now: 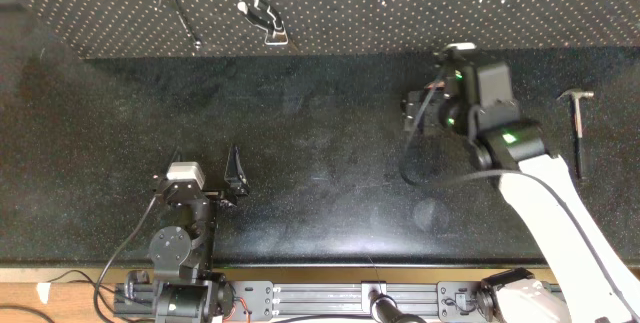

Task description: Place Tools Onto Pegboard

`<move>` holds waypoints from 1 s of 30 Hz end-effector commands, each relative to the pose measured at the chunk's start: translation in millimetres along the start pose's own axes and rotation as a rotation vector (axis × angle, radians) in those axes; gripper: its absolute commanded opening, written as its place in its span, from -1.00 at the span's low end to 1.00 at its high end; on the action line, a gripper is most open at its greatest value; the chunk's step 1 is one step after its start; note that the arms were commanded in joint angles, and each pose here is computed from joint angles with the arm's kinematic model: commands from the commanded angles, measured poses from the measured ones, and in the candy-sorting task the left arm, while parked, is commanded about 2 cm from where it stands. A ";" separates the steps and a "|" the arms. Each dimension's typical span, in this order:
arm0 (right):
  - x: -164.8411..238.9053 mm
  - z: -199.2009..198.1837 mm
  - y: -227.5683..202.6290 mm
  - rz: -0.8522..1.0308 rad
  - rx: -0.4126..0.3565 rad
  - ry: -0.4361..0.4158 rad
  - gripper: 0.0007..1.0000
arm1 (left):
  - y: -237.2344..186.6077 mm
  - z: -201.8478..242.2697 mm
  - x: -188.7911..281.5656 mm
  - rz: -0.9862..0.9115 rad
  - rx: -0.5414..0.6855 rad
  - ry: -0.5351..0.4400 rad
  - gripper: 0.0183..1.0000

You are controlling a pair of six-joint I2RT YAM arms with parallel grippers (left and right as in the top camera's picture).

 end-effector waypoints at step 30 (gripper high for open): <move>53.1 117.5 85.2 -0.505 0.211 0.129 -0.85 | -0.6 -1.5 0.4 0.000 -0.016 -0.014 0.99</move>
Point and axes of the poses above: each gripper's point midway between its finger pads, its own x axis back along the fingers, its own z axis along the line the jaws close on, y = z × x, the point moved 9 cm from there along x, back along the fingers, and after that the axes turned 7 degrees about -x, right-handed, at the moved point
